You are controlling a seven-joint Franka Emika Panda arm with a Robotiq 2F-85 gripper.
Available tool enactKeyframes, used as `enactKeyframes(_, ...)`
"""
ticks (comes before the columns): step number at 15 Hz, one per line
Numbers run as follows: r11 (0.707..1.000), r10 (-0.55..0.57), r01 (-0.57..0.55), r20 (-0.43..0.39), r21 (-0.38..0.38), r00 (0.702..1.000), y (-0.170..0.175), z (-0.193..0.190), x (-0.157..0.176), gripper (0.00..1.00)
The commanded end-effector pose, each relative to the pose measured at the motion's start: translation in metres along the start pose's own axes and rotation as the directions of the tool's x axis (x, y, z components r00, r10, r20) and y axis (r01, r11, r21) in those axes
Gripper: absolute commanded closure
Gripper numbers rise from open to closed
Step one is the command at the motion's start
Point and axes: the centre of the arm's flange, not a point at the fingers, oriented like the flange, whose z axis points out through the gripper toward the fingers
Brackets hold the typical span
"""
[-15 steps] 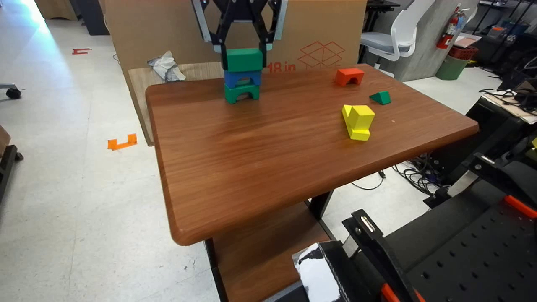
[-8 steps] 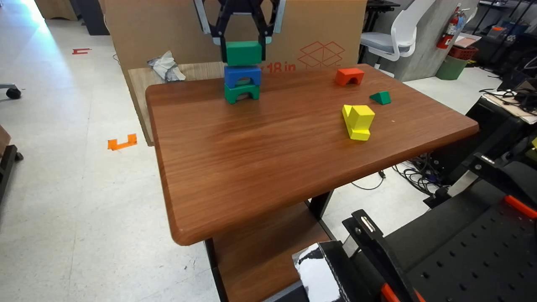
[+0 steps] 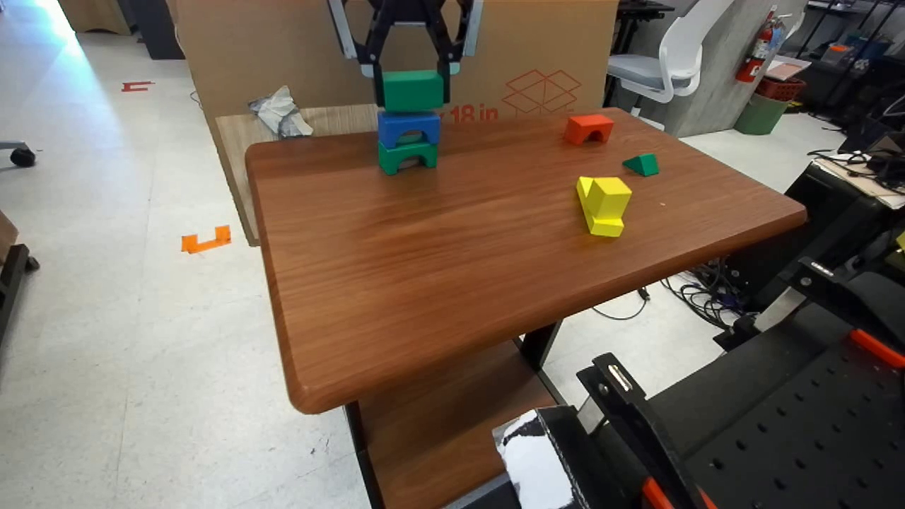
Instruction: Put the left green block on the blue block
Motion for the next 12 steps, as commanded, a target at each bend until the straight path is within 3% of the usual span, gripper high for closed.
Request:
enactKeyframes(1,1.000,0.007,-0.006,0.011,-0.022,1.000,-0.0047,-0.0025,0.0099,0.59)
enactKeyframes(3,1.000,0.007,-0.006,0.014,-0.022,1.000,-0.0046,-0.0027,0.0107,0.59)
enactKeyframes(4,1.000,0.007,-0.007,0.016,-0.022,1.000,-0.0048,-0.0028,0.0112,0.09)
enactKeyframes(7,1.000,0.005,-0.004,0.015,-0.017,1.000,-0.0053,-0.0047,0.0116,0.00)
enactKeyframes(12,1.000,-0.002,0.002,0.000,-0.012,1.000,-0.0049,-0.0121,0.0053,0.00)
